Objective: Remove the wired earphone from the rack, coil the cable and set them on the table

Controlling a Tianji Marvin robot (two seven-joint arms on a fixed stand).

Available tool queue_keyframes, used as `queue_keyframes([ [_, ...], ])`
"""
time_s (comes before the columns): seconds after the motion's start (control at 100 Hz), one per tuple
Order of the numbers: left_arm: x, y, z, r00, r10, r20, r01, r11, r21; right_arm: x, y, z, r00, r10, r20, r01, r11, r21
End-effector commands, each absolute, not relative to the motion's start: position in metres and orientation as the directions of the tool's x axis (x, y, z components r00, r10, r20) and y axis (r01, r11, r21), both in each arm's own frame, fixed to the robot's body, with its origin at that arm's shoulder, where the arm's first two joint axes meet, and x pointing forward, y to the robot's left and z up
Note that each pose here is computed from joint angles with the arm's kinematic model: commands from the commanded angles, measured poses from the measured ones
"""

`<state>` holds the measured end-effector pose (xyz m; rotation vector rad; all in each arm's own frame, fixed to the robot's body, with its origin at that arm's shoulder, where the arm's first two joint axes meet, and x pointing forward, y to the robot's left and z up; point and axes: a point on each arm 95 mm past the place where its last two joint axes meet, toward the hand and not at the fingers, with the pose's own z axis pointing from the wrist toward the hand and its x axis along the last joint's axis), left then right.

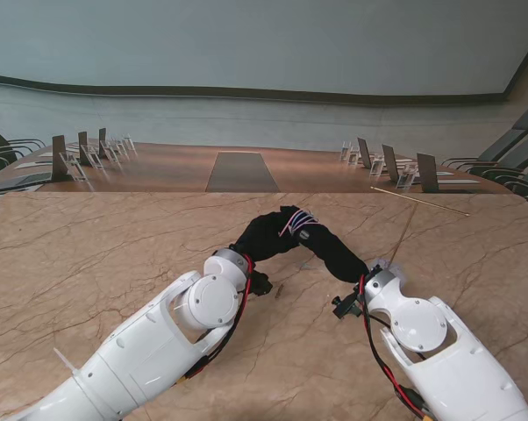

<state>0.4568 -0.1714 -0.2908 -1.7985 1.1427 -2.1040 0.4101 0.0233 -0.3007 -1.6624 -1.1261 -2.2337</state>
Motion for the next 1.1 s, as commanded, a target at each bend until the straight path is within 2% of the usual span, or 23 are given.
queue_keyframes([
  [0.0, 0.457, -0.175, -0.297, -0.263, -0.561, 0.785, -0.357, -0.699, -0.620, 0.401, 0.038, -0.291, -0.413, 0.282, 0.866, 0.536, -0.693, 0.482],
  [0.53, 0.467, -0.153, -0.293, -0.318, -0.612, 0.724, -0.241, -0.686, -0.686, 0.384, 0.031, -0.316, -0.325, 0.340, 0.882, 0.536, -0.703, 0.468],
  [1.09, 0.456, -0.151, -0.286, -0.323, -0.587, 0.743, -0.273, -0.694, -0.667, 0.386, 0.030, -0.328, -0.257, 0.380, 0.889, 0.542, -0.705, 0.458],
])
